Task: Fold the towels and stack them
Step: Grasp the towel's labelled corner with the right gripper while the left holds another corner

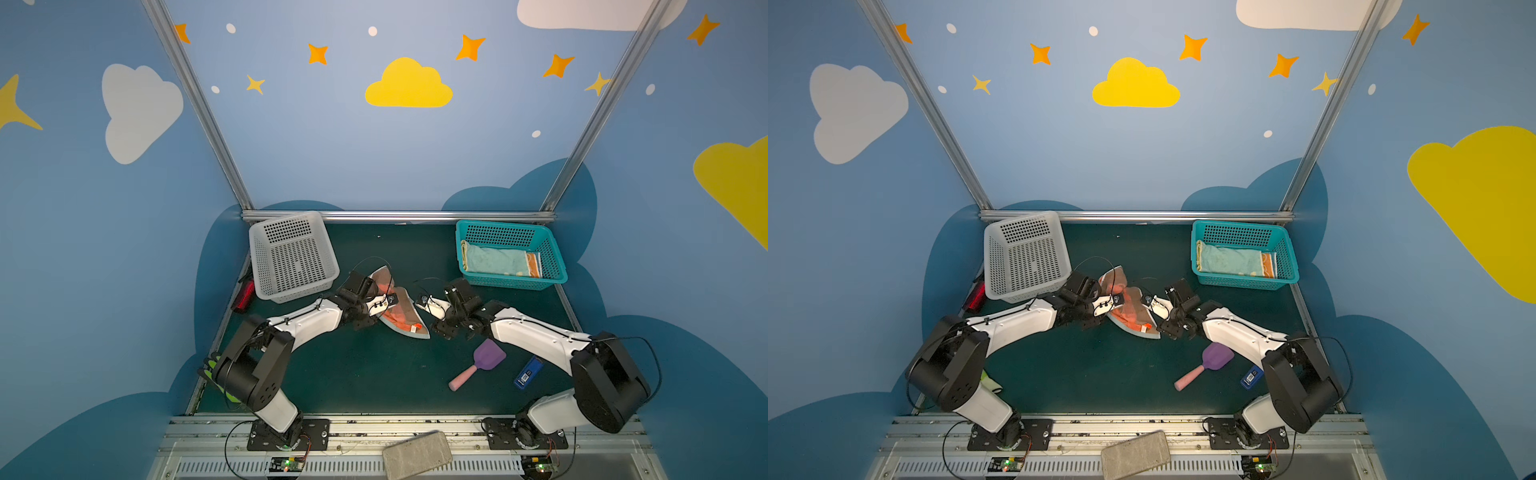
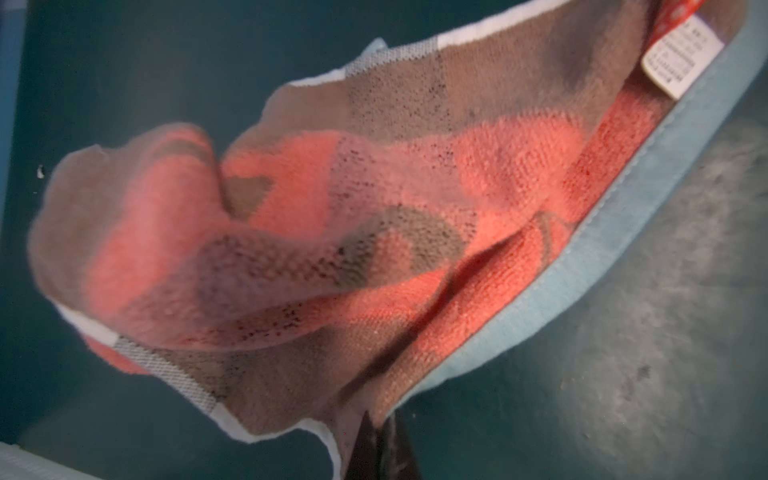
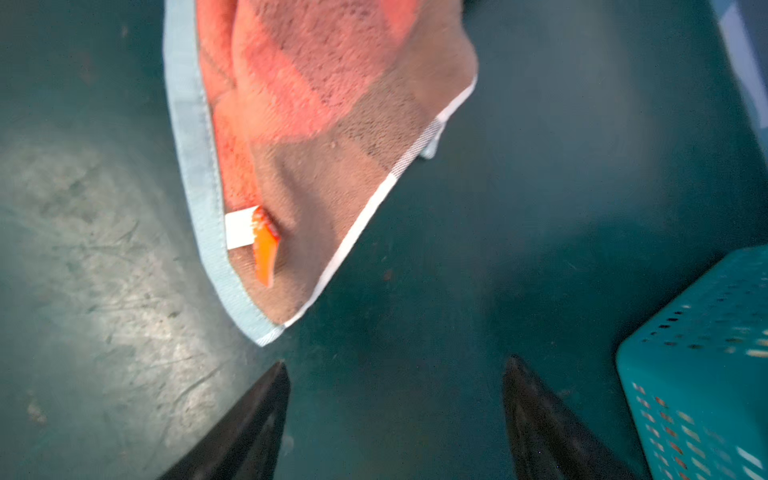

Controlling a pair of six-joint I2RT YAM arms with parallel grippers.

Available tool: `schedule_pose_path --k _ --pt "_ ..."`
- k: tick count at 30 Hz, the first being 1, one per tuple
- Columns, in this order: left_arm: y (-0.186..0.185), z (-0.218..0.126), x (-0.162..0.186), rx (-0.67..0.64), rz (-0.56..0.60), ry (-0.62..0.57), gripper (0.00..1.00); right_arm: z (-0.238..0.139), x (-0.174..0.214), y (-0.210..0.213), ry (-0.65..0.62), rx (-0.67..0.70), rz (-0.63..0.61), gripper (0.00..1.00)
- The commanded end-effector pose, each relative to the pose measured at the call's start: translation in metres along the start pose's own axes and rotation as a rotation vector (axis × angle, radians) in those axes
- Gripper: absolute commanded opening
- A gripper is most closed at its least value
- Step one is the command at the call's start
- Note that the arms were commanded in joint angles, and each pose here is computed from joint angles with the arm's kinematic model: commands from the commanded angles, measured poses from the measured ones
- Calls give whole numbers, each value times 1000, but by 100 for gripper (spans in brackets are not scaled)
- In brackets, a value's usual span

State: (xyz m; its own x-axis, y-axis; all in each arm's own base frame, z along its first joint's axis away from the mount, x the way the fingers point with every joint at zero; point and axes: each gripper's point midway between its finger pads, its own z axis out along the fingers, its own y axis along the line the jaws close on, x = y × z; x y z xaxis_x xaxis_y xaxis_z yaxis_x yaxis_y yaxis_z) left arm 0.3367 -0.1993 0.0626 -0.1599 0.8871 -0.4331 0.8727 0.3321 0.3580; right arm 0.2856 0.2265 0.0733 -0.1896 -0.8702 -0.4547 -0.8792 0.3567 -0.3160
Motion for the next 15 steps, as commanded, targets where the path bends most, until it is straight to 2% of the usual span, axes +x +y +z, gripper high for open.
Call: schedule_pose_path --k 1,6,12,15 --pt "-3 -1 6 -3 -34 6 3 6 8 19 30 -62 -86 77" --pt "-5 -2 4 -3 -49 -15 3 11 0 40 3 -151 -83 77" --pt "-3 -2 3 -3 -71 -30 3 19 5 47 128 -221 -18 76" --pt "1 -3 3 1 -109 -40 3 20 1 47 154 -186 -16 76"
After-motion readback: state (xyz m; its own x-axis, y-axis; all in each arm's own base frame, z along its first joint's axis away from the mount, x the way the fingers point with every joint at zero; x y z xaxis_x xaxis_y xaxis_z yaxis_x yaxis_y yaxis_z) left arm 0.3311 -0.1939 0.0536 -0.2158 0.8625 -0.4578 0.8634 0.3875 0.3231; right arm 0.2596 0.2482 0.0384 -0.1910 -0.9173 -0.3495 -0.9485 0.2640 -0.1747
